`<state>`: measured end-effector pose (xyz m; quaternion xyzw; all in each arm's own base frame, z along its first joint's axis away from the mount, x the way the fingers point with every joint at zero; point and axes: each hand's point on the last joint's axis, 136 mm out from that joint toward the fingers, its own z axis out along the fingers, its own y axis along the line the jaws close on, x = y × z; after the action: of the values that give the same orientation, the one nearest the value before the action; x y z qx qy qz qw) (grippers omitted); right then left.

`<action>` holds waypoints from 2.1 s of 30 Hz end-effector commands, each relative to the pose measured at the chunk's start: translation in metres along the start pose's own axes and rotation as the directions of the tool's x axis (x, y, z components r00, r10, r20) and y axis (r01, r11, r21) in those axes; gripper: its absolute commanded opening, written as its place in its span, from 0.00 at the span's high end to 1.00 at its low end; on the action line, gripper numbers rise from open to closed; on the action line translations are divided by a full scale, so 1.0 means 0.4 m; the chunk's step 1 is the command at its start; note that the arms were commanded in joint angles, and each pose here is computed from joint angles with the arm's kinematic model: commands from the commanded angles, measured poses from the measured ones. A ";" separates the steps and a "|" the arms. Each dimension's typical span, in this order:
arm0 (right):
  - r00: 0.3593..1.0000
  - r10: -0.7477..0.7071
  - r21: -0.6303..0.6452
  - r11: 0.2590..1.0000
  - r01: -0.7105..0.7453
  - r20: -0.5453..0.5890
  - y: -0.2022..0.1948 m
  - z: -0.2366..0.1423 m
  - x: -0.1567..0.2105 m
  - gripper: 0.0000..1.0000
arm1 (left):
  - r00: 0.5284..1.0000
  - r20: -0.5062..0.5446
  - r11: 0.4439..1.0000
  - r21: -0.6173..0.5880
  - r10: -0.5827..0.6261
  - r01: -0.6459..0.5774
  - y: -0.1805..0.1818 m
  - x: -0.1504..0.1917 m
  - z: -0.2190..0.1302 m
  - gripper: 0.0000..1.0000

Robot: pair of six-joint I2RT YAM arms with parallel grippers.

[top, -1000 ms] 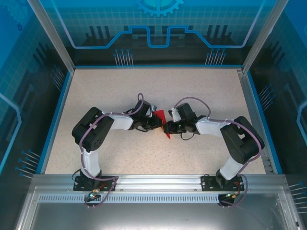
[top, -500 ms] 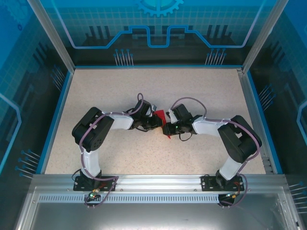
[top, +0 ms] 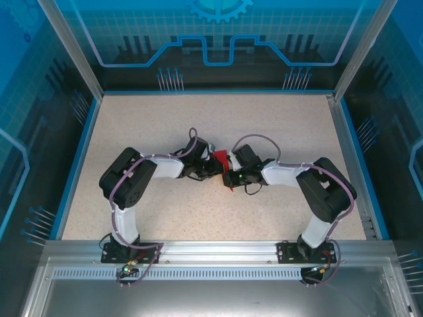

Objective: Fold a paper plane with a square sheet of paper (pick it up from the middle)
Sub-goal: Fold the wing for the fifth time at the center of the table.

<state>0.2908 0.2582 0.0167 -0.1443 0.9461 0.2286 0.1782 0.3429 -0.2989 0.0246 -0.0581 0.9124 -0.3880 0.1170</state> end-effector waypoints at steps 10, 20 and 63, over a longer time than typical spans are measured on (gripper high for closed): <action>0.996 0.083 -0.249 0.965 -0.076 0.021 0.045 -0.029 0.008 1.00 | 0.998 0.032 0.999 0.028 0.045 -0.046 -0.054 -0.016 -0.050 0.84; 0.974 0.223 -0.469 0.856 -0.219 -0.049 0.073 -0.060 0.005 1.00 | 0.995 0.046 0.992 0.085 0.084 -0.088 -0.061 0.014 -0.074 0.83; 0.852 0.458 -0.402 0.751 -0.523 -0.252 -0.014 0.013 0.047 1.00 | 0.996 -0.048 0.996 0.041 0.076 -0.074 0.017 0.064 -0.006 0.87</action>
<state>0.2738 0.2603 0.0150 0.0298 0.8728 0.4867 0.0212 0.3226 -0.2961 0.0284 -0.0239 0.9007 -0.4152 0.1255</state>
